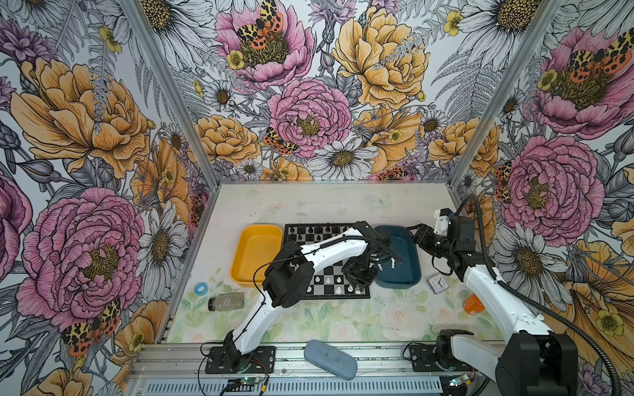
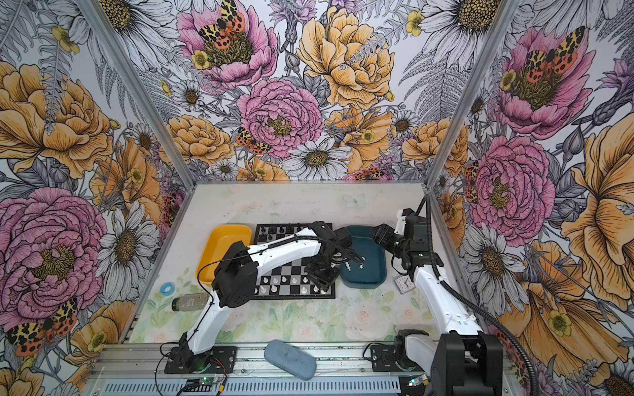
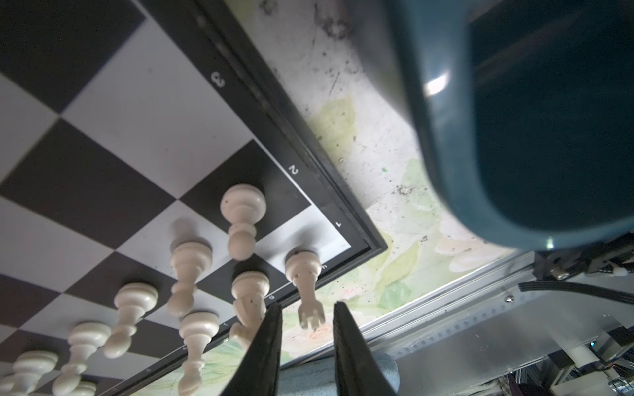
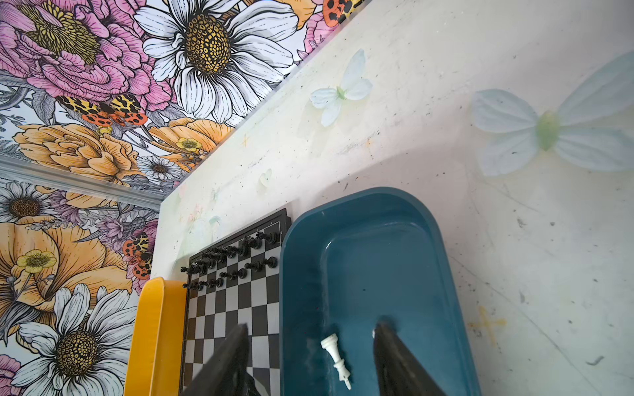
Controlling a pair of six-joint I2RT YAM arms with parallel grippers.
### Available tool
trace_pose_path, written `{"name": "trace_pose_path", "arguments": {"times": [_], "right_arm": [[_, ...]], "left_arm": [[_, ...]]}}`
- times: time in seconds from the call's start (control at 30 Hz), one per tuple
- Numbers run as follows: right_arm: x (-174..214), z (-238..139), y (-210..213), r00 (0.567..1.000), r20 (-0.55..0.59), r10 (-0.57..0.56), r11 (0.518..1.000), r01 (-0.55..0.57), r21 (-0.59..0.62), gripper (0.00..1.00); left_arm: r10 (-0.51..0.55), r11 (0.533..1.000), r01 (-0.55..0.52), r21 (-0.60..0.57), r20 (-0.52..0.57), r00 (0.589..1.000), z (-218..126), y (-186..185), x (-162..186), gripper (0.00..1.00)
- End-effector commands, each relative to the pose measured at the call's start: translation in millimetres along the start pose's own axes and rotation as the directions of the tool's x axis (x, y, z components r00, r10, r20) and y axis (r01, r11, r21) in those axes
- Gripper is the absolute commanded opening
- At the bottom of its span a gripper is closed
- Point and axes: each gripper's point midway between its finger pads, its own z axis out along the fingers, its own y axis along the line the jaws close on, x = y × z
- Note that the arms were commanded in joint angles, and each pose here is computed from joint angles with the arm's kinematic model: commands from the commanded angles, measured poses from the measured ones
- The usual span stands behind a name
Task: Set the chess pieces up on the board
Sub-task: 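Lower the pawn with the left gripper beside the white pawn row, then open the left gripper and raise it away from the board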
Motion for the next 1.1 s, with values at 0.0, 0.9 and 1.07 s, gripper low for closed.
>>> {"name": "trace_pose_path", "arguments": {"times": [0.0,0.9,1.07], "right_arm": [[-4,-4,5,0.999,0.022,-0.024,0.999,0.025,-0.022,0.60],[-2,-3,8,1.000,0.006,-0.013,0.999,0.013,-0.040,0.60],[0,-3,14,1.000,-0.011,-0.012,0.998,0.012,-0.054,0.60]], "left_arm": [[-0.012,1.000,0.012,0.019,0.011,1.000,-1,-5,-7,0.30],[0.033,0.999,-0.038,0.026,0.148,0.988,-54,-19,-8,0.32],[0.053,0.998,-0.058,0.014,0.218,0.974,-78,-18,-13,0.32]]}}
